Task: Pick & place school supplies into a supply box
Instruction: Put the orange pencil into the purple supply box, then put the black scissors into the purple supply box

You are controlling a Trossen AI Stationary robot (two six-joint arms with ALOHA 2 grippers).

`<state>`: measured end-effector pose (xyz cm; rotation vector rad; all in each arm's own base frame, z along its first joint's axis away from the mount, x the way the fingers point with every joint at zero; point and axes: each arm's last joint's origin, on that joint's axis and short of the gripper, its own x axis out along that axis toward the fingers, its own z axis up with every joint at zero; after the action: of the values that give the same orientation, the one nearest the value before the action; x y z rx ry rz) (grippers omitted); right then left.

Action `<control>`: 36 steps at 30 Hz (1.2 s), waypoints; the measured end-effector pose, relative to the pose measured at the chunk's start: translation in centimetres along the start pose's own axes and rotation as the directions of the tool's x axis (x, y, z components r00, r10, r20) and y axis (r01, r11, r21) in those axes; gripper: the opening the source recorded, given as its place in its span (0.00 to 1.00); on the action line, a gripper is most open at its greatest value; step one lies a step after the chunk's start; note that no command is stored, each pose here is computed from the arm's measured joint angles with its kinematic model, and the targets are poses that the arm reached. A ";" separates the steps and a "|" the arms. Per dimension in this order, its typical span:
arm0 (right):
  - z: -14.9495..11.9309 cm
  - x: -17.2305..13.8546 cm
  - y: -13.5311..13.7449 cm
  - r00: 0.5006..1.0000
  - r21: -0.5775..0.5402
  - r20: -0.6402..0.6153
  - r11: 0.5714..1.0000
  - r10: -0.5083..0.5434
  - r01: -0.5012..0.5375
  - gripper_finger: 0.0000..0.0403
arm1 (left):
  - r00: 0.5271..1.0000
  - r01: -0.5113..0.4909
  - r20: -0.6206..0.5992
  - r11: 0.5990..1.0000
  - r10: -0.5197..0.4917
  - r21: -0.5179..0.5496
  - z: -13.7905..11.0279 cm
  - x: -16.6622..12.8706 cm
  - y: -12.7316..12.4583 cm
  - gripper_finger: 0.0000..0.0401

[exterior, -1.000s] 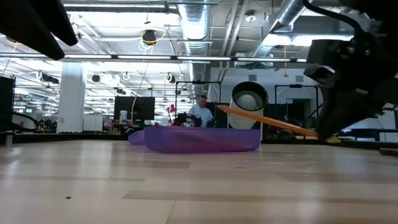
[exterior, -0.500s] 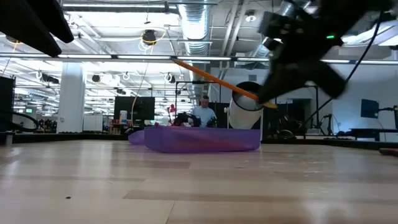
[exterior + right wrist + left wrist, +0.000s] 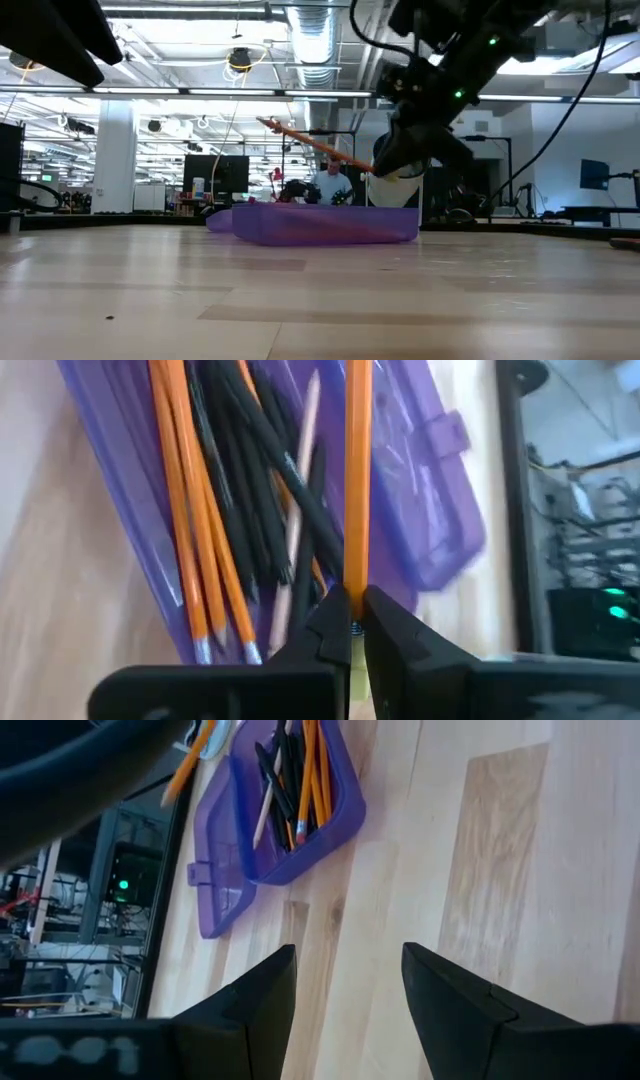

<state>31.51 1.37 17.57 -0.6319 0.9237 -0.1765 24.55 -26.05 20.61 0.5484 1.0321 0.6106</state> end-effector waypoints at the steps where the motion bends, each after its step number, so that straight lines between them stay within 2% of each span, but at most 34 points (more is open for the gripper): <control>1: 0.1 0.4 0.0 1.000 0.009 0.015 1.000 0.018 -0.018 0.00 | 1.000 0.000 0.001 1.000 0.000 0.001 0.0 0.0 0.0 0.44; 4: -0.3 1.8 0.4 0.998 0.010 0.003 0.998 0.058 -0.058 0.00 | 1.000 0.000 0.001 1.000 0.000 0.006 0.0 0.0 0.0 0.44; 11: -1.0 3.6 1.3 0.997 -0.021 -0.074 0.999 0.030 -0.032 0.00 | 1.000 0.002 -0.005 1.000 -0.002 0.007 0.0 0.0 0.0 0.44; 20: -1.5 3.5 1.5 0.991 -0.039 -0.130 0.999 0.030 -0.035 0.02 | 1.000 -0.009 0.019 1.000 0.009 0.019 0.0 0.0 0.0 0.44; 28: -1.5 3.4 1.6 0.990 -0.014 -0.135 0.999 0.030 -0.033 0.11 | 1.000 -0.009 0.019 1.000 0.009 0.020 0.0 0.0 0.0 0.44; 33: -0.4 3.0 1.1 0.991 -0.023 -0.132 0.999 0.030 -0.034 0.16 | 1.000 -0.010 0.020 1.000 0.009 0.019 0.0 0.0 0.0 0.44; 36: 0.4 2.4 0.9 0.988 -0.046 -0.156 0.999 -0.005 -0.002 0.19 | 1.000 -0.010 0.021 1.000 0.010 0.020 0.0 0.0 0.0 0.44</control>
<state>33.20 1.27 15.55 -0.6679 1.0807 -0.2089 24.58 -26.06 20.63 0.5767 1.0169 0.6029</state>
